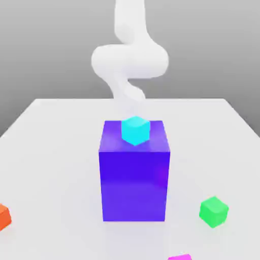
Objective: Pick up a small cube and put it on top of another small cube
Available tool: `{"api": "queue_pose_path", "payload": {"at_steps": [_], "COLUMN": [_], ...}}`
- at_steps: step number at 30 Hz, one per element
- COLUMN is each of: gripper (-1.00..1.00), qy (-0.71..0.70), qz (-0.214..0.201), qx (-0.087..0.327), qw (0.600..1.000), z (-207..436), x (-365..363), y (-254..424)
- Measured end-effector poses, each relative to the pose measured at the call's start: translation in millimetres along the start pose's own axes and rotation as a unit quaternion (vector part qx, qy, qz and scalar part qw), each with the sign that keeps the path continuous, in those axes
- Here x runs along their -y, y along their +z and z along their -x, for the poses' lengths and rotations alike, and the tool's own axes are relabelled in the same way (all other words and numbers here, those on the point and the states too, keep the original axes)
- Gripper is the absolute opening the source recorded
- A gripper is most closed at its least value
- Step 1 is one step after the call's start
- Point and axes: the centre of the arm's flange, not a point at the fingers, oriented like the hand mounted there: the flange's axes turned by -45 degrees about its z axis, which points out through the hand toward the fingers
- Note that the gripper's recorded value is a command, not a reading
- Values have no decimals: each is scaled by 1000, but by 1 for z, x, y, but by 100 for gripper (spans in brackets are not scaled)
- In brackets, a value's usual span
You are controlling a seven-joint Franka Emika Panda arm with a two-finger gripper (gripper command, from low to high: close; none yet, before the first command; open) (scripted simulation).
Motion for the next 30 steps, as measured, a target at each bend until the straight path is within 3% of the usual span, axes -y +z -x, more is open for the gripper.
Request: {"api": "queue_pose_path", "payload": {"at_steps": [15, 30], "gripper": [0, 0], "qy": [-47, -91], "qz": [-9, -34], "qx": [181, 351], "qw": [982, 931], "z": [39, 204], "x": [48, 99], "y": [256, 465]}}
